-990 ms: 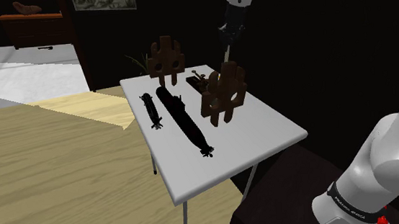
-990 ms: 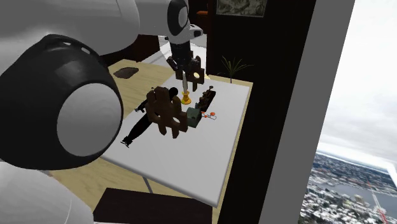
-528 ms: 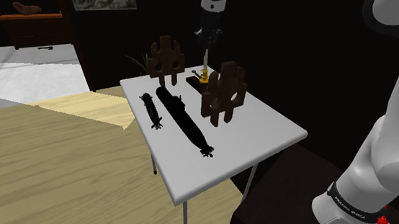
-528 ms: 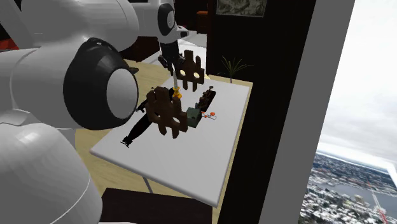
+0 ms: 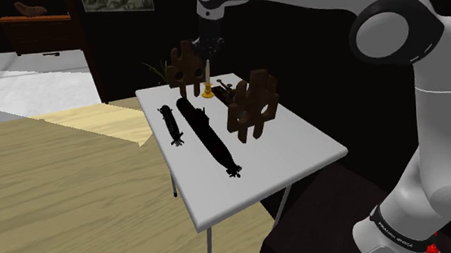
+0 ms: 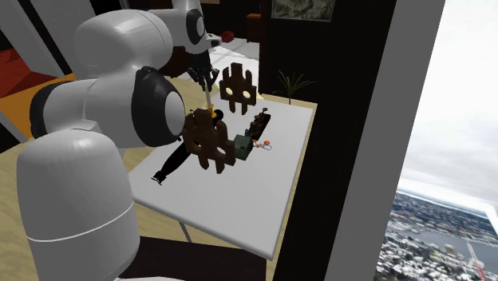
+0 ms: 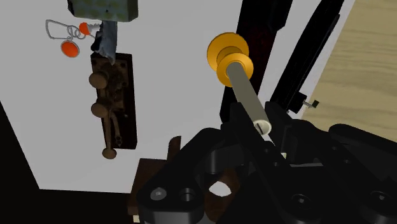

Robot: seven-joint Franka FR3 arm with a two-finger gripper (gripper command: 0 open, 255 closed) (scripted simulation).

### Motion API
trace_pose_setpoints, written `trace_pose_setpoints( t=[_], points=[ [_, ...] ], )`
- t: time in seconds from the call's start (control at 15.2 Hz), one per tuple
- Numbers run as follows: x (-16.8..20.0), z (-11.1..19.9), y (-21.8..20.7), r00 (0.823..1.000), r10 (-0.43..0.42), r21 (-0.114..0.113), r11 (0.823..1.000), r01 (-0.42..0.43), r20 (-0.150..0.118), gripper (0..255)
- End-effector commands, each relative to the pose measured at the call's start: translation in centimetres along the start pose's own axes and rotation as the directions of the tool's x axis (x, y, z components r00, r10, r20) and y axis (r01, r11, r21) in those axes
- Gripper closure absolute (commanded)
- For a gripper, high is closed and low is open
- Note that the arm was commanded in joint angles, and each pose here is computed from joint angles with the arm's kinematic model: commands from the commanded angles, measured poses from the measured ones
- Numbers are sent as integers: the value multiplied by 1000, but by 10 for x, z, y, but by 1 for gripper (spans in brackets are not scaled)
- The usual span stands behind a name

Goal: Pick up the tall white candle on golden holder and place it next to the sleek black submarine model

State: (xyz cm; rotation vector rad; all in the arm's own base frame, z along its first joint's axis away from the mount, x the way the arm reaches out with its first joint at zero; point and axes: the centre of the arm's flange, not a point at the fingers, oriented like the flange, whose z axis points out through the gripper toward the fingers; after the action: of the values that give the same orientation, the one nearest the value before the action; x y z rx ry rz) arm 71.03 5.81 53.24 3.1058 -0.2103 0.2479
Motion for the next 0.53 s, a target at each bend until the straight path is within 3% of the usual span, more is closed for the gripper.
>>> trace_pose_setpoints(
  t=[0.0, 0.46],
  points=[
    [5, 12, -6, 1000, 1, 0, 1000, -1, -1, 255],
    [-1, 48, -6, 1000, 1, 0, 1000, -1, -1, 255]
  ],
)
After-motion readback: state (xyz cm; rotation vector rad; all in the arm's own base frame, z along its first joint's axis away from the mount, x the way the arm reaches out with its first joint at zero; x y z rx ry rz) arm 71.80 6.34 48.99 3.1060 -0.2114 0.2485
